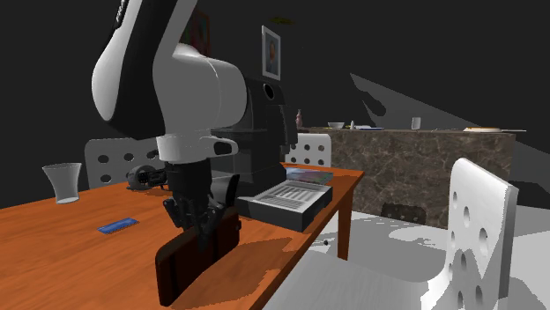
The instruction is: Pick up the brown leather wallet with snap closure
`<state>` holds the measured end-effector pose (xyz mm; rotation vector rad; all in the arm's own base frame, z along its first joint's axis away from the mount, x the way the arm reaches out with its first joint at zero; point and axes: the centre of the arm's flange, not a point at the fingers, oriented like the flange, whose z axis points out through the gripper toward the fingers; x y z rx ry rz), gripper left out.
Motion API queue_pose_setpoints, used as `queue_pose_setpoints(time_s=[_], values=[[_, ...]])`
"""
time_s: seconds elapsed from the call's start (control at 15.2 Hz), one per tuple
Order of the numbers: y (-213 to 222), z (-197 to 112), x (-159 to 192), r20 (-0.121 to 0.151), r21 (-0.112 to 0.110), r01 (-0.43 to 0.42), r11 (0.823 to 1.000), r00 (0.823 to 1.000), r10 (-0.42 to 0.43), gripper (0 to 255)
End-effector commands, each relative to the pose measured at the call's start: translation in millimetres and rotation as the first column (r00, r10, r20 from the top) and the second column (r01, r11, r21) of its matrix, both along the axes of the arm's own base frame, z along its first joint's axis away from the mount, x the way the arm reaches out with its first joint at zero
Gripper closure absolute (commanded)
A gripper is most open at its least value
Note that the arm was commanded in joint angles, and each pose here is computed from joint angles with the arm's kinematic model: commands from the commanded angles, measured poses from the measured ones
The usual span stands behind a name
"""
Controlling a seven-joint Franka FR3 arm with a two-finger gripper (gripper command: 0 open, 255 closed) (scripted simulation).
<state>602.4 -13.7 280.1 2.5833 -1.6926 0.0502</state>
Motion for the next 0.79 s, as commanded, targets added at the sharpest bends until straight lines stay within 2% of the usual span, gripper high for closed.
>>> queue_pose_setpoints(time_s=[0.0, 0.73], values=[[-0.3, -0.3, -0.2, -0.001, 0.0, 0.0, 1.0, 1.0, 0.0, 255], [-0.4, 52.7, -0.1, -0.001, 0.0, 0.001, 1.0, 1.0, -0.001, 255]])
